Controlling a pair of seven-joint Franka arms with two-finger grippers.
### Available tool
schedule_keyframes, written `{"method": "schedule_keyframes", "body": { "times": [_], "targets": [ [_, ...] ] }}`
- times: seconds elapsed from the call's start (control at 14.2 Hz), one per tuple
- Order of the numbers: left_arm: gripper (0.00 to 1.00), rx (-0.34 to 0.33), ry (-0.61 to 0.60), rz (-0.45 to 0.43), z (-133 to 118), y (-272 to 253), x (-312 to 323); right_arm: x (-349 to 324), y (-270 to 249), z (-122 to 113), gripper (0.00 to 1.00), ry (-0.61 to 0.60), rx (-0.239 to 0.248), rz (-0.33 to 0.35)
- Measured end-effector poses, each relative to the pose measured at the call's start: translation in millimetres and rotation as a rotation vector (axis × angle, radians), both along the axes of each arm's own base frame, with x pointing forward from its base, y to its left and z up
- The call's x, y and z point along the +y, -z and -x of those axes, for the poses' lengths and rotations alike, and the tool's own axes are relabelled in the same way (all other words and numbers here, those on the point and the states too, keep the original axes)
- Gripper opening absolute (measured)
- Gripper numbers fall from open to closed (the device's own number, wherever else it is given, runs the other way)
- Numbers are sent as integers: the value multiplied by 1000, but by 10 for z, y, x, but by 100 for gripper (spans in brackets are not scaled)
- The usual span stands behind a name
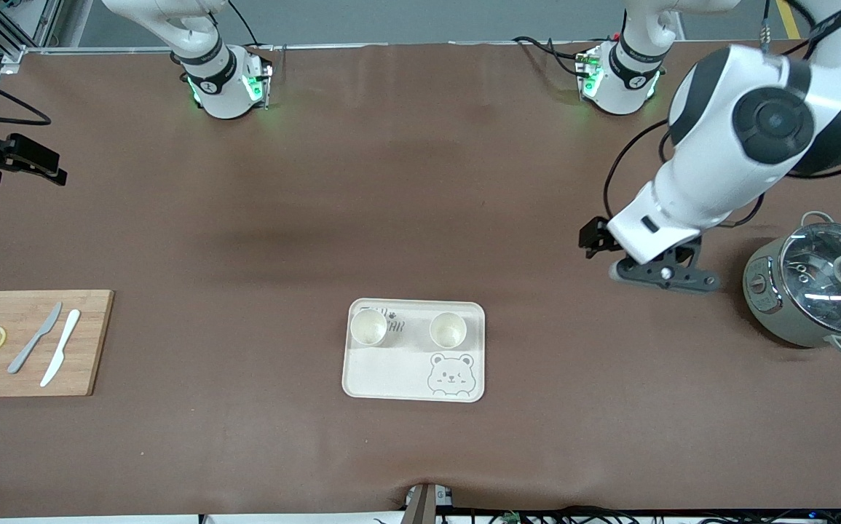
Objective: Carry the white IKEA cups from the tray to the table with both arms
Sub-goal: 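Move the left gripper over the white cup on the bear tray, then lower the left gripper and close it on the cup rim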
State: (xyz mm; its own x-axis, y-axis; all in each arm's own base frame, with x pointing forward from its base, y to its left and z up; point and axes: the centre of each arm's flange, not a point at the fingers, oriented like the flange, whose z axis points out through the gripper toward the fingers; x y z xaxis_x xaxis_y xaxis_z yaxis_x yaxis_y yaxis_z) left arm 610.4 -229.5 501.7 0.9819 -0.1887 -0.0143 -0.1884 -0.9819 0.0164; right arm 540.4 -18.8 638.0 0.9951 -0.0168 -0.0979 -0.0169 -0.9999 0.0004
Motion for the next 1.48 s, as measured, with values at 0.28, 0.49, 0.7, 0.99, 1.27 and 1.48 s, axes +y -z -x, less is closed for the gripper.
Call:
{"method": "schedule_keyframes", "body": {
  "times": [0.28,0.49,0.7,0.99,1.27,1.48],
  "targets": [
    [100,-23,-10,-1,-124,358,-473,-1,-3,-1,100,1,-1,0],
    [100,-21,-38,10,-182,606,-841,-4,-5,-3,100,2,-3,0],
    [100,-32,-51,24,-246,903,-1070,-3,-5,-3,100,2,-4,0],
    [100,-53,-74,-25,-322,1345,-1376,-3,-5,-5,100,2,-4,0],
    [100,-111,-70,-50,-265,1665,-1821,-4,5,-10,100,3,-2,0],
    [100,-136,-82,-31,-356,1921,-1817,-2,6,-11,100,3,-3,0]
  ]
}}
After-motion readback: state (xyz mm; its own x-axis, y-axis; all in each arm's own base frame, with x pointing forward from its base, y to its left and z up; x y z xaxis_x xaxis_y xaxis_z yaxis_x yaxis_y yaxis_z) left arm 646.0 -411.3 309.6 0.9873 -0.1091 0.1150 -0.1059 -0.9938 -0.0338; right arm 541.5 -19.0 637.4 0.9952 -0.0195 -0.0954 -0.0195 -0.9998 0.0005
